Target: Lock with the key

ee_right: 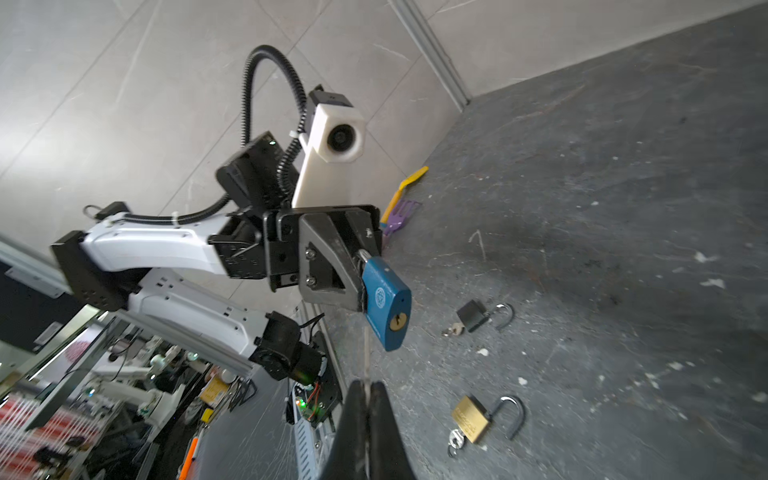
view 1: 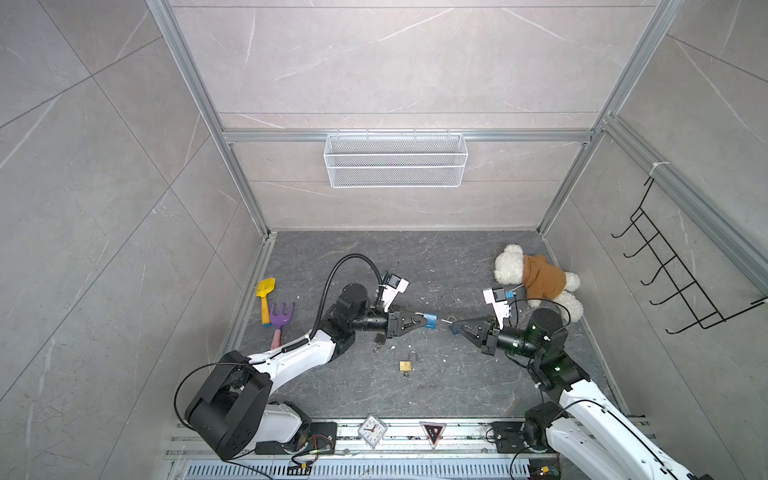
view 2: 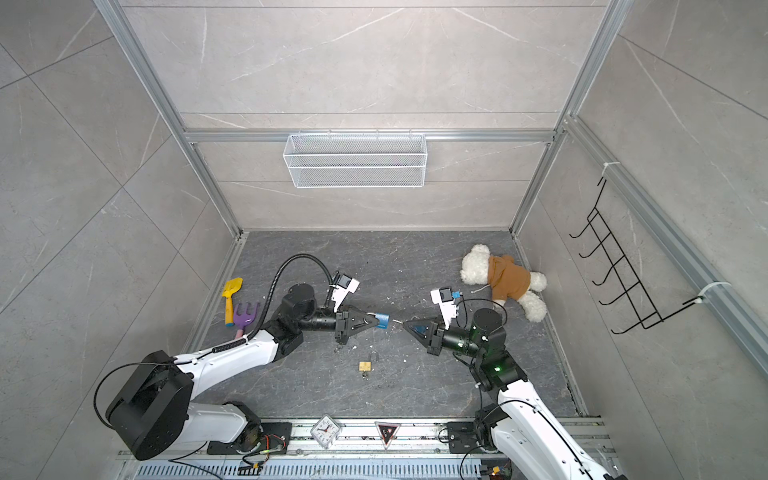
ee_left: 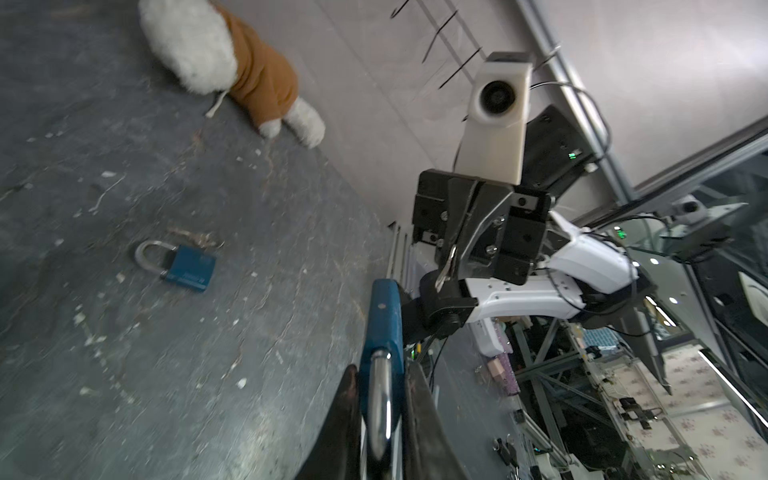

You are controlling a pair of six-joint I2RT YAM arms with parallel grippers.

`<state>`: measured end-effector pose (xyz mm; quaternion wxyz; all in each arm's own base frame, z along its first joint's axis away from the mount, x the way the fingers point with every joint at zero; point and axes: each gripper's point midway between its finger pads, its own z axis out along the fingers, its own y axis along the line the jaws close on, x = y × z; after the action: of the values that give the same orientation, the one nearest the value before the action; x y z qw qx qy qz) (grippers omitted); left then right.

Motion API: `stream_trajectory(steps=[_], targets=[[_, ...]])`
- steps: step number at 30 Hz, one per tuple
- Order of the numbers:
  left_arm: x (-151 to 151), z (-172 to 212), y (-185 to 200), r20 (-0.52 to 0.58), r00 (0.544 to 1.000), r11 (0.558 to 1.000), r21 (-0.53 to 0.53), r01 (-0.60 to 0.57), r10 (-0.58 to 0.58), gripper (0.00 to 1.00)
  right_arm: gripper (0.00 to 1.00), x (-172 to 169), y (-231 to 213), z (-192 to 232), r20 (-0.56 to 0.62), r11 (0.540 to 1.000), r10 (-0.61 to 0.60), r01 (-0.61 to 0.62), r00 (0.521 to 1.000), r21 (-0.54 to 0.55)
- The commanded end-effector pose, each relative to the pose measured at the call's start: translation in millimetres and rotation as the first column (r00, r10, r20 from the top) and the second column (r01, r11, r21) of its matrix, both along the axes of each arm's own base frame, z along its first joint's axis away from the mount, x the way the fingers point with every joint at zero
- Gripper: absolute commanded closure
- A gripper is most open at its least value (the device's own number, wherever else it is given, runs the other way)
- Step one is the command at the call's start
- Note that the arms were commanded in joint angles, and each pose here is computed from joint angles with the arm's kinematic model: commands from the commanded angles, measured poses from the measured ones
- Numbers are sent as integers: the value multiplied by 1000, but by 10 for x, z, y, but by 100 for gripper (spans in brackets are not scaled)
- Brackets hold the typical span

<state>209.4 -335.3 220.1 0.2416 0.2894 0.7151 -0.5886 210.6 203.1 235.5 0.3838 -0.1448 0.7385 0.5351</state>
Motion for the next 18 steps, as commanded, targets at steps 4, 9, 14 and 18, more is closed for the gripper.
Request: stream_trajectory(steps=[4, 9, 14, 18], targets=[[95, -470, -89, 76, 997, 952, 302, -48, 26, 100, 100, 358, -278, -268, -74, 957, -259, 246, 963, -156], [83, -866, -251, 30, 996, 893, 447, 60, -81, 100, 100, 478, -388, -627, -189, 915, -356, 301, 915, -267], [54, -984, -411, -44, 983, 873, 453, 180, -180, 100, 100, 523, -385, -862, -243, 912, -378, 316, 893, -261], [45, -1125, -507, -115, 961, 828, 488, 275, -252, 100, 100, 541, -397, -998, -266, 909, -399, 343, 877, -236]])
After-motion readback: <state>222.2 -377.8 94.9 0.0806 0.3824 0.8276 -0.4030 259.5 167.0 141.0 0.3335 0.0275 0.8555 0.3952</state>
